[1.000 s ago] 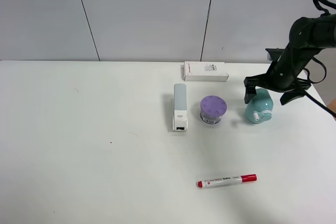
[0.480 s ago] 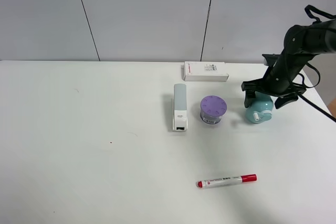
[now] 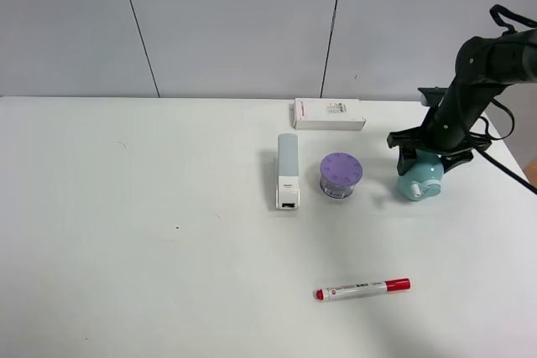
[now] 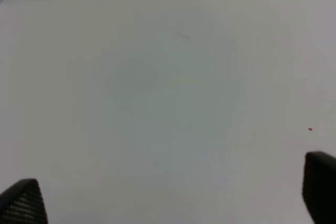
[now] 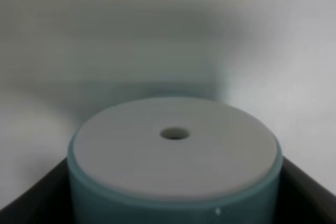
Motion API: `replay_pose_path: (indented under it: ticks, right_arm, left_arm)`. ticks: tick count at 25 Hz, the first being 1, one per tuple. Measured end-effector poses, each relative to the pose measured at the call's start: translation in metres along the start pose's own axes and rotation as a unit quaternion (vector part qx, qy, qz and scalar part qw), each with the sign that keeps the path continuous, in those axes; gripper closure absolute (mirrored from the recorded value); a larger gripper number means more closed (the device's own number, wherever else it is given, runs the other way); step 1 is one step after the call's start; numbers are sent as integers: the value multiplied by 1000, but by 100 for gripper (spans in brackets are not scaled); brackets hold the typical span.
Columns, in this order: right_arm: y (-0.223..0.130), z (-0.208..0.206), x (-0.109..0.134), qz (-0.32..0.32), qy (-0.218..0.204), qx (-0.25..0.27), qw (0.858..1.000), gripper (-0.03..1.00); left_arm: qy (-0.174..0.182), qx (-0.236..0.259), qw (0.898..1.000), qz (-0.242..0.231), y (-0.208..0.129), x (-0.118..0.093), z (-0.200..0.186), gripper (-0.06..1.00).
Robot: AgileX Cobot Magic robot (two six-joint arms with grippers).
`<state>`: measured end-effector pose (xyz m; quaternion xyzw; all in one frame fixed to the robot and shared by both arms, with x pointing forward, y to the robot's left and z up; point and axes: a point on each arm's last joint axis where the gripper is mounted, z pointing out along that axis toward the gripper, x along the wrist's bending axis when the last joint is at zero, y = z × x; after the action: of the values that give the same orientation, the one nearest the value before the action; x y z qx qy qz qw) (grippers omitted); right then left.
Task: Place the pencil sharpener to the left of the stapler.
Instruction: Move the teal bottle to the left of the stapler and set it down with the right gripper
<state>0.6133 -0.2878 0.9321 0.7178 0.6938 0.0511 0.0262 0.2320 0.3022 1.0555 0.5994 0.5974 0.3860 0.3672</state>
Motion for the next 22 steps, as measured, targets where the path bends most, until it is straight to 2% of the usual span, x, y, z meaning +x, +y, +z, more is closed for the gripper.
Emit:
replay_pose_path:
  ticks: [7,10,15,16,17,22]
  right_arm:
    - [-23,-77,3,-30,5,4,1000,32]
    - [-27,-111,15,-59,14,-1,998,32]
    - [-15,-158,69,-119,62,-82,988,32]
    - [-15,-158,69,-119,62,-82,988,32]
    - [-13,-169,94,-144,87,-98,981,32]
    - [-6,-169,157,-200,117,-104,967,32]
  left_arm:
    - [0,0,1000,0,0,0,0,-5]
    - [0,0,1000,0,0,0,0,-5]
    - [0,0,1000,0,0,0,0,-5]
    - [0,0,1000,0,0,0,0,-5]
    - [0,0,1000,0,0,0,0,-5]
    - [0,0,1000,0,0,0,0,-5]
